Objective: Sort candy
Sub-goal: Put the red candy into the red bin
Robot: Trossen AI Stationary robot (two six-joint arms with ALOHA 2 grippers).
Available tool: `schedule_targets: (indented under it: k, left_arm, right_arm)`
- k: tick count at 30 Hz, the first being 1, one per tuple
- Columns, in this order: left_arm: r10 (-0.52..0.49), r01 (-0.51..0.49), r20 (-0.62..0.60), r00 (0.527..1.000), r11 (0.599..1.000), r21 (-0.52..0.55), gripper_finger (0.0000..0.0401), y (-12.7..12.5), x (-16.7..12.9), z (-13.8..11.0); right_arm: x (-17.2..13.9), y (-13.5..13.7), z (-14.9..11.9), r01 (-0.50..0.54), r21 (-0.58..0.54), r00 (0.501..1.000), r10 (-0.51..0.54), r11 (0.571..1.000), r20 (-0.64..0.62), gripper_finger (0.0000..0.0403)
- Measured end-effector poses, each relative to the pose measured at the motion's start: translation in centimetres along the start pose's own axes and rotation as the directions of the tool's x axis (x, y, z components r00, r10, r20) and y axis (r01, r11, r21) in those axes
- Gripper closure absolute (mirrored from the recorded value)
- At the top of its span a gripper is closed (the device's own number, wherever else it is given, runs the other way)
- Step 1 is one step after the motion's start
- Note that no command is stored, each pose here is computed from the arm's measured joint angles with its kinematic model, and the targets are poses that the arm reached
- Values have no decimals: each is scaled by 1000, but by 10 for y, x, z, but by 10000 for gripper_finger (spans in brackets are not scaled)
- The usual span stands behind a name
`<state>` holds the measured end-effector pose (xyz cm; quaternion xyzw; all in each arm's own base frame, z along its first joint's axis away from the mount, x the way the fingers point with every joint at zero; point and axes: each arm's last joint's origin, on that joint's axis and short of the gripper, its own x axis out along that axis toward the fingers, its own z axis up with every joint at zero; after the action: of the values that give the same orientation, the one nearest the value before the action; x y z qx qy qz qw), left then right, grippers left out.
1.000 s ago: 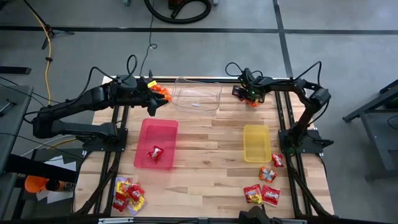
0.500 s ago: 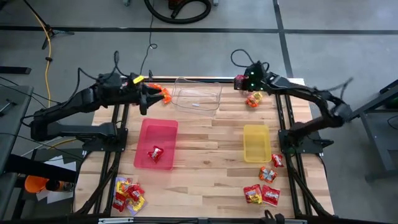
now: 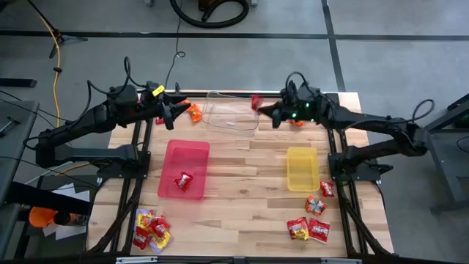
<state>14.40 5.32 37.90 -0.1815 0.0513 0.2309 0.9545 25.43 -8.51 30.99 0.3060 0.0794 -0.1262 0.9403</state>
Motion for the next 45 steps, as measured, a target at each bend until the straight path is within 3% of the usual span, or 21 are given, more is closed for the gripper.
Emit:
schedule_targets:
  k: [7, 12, 19, 22, 30, 35, 40, 45]
  left_arm:
    - [11, -11, 0, 1000, 1000, 0, 211, 0, 1, 0]
    - [11, -11, 0, 1000, 1000, -18, 211, 0, 1, 0]
    - [-21, 20, -12, 1000, 996, -92, 211, -1, 1, -1]
    - [-30, 28, -15, 999, 995, -97, 211, -1, 1, -1]
    - [-59, 56, -26, 998, 994, -90, 211, -2, 1, -1]
    - [-121, 116, -48, 992, 990, -83, 211, -4, 1, -2]
    - [-121, 118, -49, 991, 991, -57, 211, -4, 1, -2]
    - [-122, 120, -49, 991, 992, -47, 211, -4, 1, -2]
  right_arm:
    - [52, 46, -47, -262, -174, 964, 264, 949, -8, 403]
    - [95, 57, -74, -305, -226, 952, 295, 925, -78, 403]
    - [150, 76, -97, -459, -242, 885, 413, 855, -216, 403]
    - [169, 84, -111, -482, -228, 869, 428, 846, -248, 403]
    - [200, 97, -130, -455, -220, 868, 373, 863, -329, 402]
    - [207, 103, -129, -314, -302, 917, 205, 900, -343, 387]
    - [207, 110, -115, -204, -336, 934, 79, 920, -349, 309]
    - [206, 115, -108, -196, -363, 926, 50, 911, -374, 219]
